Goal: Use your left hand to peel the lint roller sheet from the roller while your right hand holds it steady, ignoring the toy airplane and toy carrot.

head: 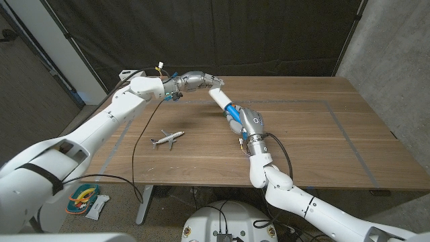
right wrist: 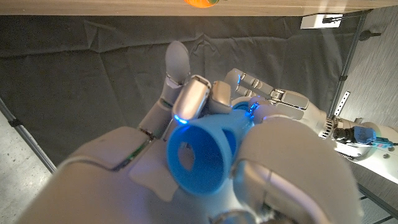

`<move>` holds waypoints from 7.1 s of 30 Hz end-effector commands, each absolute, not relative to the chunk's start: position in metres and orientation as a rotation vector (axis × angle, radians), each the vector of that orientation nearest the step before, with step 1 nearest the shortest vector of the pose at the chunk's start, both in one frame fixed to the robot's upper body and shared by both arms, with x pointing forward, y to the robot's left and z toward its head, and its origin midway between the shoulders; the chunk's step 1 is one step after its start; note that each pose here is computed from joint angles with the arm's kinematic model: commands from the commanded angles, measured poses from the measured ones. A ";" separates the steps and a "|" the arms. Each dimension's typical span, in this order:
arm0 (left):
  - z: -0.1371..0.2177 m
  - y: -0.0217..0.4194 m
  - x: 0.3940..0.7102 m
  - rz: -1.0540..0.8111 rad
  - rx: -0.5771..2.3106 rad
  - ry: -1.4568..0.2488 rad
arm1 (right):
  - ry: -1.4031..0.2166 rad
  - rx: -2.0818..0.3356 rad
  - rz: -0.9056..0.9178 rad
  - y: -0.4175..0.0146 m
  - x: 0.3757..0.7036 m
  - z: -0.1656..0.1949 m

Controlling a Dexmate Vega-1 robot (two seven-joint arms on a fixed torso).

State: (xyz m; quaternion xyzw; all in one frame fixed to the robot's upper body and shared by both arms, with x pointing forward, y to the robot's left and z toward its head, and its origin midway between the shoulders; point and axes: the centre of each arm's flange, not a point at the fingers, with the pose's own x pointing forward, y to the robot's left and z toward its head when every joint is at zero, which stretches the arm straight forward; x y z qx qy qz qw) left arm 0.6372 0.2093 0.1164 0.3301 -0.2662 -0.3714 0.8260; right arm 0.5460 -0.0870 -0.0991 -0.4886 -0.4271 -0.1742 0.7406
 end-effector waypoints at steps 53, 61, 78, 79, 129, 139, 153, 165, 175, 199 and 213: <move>0.150 0.175 0.592 -0.427 0.879 -0.847 | -0.722 -0.974 -0.068 -0.092 0.552 -0.093; 0.158 0.172 0.586 -0.418 0.895 -0.869 | -0.684 -0.970 -0.039 -0.096 0.554 -0.093; 0.165 0.168 0.577 -0.376 0.911 -0.903 | -0.667 -0.961 -0.019 -0.101 0.553 -0.094; 0.166 0.168 0.576 -0.370 0.912 -0.907 | -0.668 -0.963 -0.021 -0.101 0.552 -0.095; 0.188 0.160 0.547 -0.258 0.831 -1.092 | -0.632 -0.954 -0.002 -0.106 0.557 -0.097; 0.192 0.159 0.549 -0.281 0.764 -1.128 | -0.630 -0.956 0.001 -0.106 0.560 -0.095; 0.195 0.164 0.553 -0.294 0.670 -1.154 | -0.630 -0.956 0.002 -0.104 0.565 -0.092; 0.194 0.172 0.559 -0.281 0.674 -1.140 | -0.627 -0.963 0.002 -0.098 0.570 -0.088; 0.190 0.183 0.564 -0.267 0.645 -1.144 | -0.623 -0.963 -0.019 -0.093 0.572 -0.085; 0.149 0.215 0.571 -0.127 0.501 -1.050 | -0.571 -0.862 -0.432 -0.105 0.553 -0.077; 0.112 0.245 0.583 -0.021 0.395 -0.908 | -0.551 -0.804 -0.567 -0.110 0.549 -0.073</move>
